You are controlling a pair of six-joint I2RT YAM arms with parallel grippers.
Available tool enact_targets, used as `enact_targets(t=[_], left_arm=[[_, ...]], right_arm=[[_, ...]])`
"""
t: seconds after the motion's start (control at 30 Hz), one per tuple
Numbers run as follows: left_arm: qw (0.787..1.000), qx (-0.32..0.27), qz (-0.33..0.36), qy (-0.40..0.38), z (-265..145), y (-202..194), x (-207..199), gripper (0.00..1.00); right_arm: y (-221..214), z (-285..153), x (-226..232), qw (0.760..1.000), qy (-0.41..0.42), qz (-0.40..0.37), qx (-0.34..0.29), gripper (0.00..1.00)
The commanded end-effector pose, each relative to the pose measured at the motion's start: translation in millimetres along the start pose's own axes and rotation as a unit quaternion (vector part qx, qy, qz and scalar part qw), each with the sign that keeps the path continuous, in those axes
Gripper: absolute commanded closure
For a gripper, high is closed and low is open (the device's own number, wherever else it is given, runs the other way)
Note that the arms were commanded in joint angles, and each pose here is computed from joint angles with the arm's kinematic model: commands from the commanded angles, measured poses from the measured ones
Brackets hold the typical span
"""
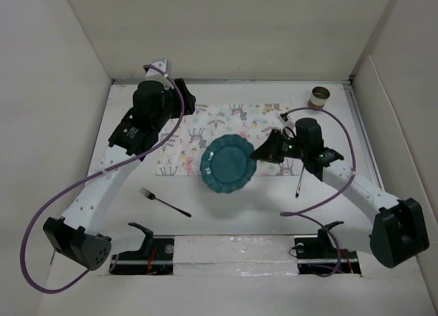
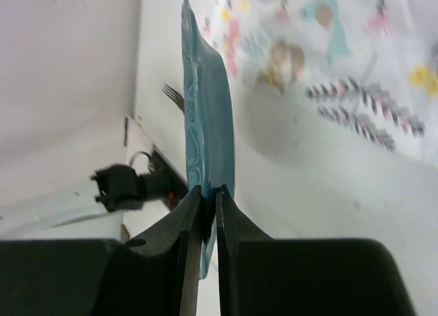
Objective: Set the dinner table for one person
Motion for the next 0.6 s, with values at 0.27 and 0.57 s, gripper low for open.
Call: enact_targets(t=[0.27,0.57], left_arm=[[1.000,-0.017,0.015,-0.011,10.6,4.6,-2.5,0.49],[1.000,0.004,0.017,-0.012,21.3,-17.0,2.5,0.49]], right_arm=[[147.3,69.0,36.5,0.992,0.091,-0.015,-0.088,1.00],[171.4,114.2,-11.9,0.992,0.064,0.058,-0.094,1.00]])
Point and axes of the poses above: each gripper's point midway between its finger pads, its own z axis out along the fingers, its own x axis along the line the jaws close on, y = z × x, the point moved 5 cm from there along -z, back along the fingers, and after that the axes turned 1 degree about z, right-handed, at the moved point
